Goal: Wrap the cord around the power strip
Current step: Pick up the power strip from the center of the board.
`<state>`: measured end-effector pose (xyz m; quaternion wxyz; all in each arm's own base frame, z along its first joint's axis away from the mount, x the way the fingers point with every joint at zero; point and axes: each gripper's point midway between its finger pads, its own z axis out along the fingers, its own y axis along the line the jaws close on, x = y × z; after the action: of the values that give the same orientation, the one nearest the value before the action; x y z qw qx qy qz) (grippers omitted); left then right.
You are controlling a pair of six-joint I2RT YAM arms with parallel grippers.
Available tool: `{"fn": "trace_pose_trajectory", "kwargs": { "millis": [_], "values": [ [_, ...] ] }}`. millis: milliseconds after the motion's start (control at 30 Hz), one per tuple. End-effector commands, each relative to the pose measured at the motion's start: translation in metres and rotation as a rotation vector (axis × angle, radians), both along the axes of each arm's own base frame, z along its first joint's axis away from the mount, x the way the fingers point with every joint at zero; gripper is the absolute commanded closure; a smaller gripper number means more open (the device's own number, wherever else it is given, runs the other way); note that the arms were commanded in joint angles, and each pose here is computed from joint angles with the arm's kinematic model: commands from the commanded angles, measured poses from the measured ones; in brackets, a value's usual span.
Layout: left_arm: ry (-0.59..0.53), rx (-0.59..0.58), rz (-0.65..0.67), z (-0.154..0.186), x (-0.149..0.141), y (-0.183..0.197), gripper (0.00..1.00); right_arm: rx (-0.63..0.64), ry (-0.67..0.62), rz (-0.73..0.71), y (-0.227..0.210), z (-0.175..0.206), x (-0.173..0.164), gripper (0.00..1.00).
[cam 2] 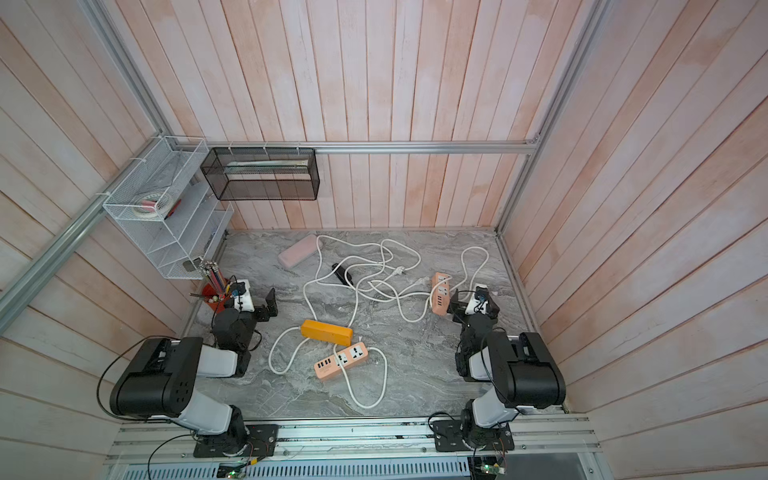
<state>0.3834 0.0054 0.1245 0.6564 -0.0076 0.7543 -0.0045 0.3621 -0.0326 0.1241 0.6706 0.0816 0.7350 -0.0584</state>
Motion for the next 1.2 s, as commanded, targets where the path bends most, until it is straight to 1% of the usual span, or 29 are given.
{"fn": "trace_pose_trajectory", "kwargs": {
  "millis": [0, 767, 867, 933, 967, 1000, 1033, 1067, 1100, 1133, 1167],
  "values": [
    [-0.025, 0.014, -0.019, 0.006, 0.005, -0.004, 0.0, -0.012, -0.033, -0.007, 0.0, 0.009, 0.005, 0.02],
    [-0.02, 0.001, -0.009, 0.006, 0.005, -0.001, 0.0, -0.01, -0.027, -0.001, 0.0, 0.008, 0.007, 0.02],
    [-0.028, -0.005, -0.009, 0.007, 0.004, 0.002, 0.0, -0.036, -0.043, -0.034, 0.0, 0.016, 0.002, 0.02],
    [-0.044, -0.002, 0.006, 0.016, 0.001, 0.003, 0.0, -0.045, -0.079, -0.066, -0.001, 0.026, -0.005, 0.02],
    [-0.043, 0.005, 0.026, 0.023, 0.001, 0.004, 0.0, -0.07, -0.083, -0.135, -0.005, 0.034, -0.009, 0.02],
    [-0.041, 0.014, 0.048, 0.032, 0.001, 0.005, 0.0, -0.1, -0.077, -0.159, -0.001, 0.044, -0.01, 0.02],
    [-0.041, 0.018, 0.069, 0.04, 0.0, 0.007, 0.0, -0.119, -0.065, -0.153, 0.006, 0.052, -0.007, 0.02],
    [-0.045, 0.012, 0.107, 0.052, -0.002, 0.01, 0.0, -0.112, -0.046, -0.148, 0.016, 0.064, -0.003, 0.02],
    [-0.042, -0.006, 0.147, 0.062, -0.003, 0.014, 0.0, -0.082, -0.006, -0.151, 0.023, 0.074, 0.003, 0.02],
    [-0.034, -0.019, 0.161, 0.071, -0.004, 0.012, 0.0, -0.042, 0.046, -0.134, 0.033, 0.079, 0.007, 0.02],
    [-0.023, -0.023, 0.164, 0.081, -0.005, 0.009, 0.0, 0.025, 0.109, -0.088, 0.045, 0.086, 0.013, 0.02]
  ]
}}
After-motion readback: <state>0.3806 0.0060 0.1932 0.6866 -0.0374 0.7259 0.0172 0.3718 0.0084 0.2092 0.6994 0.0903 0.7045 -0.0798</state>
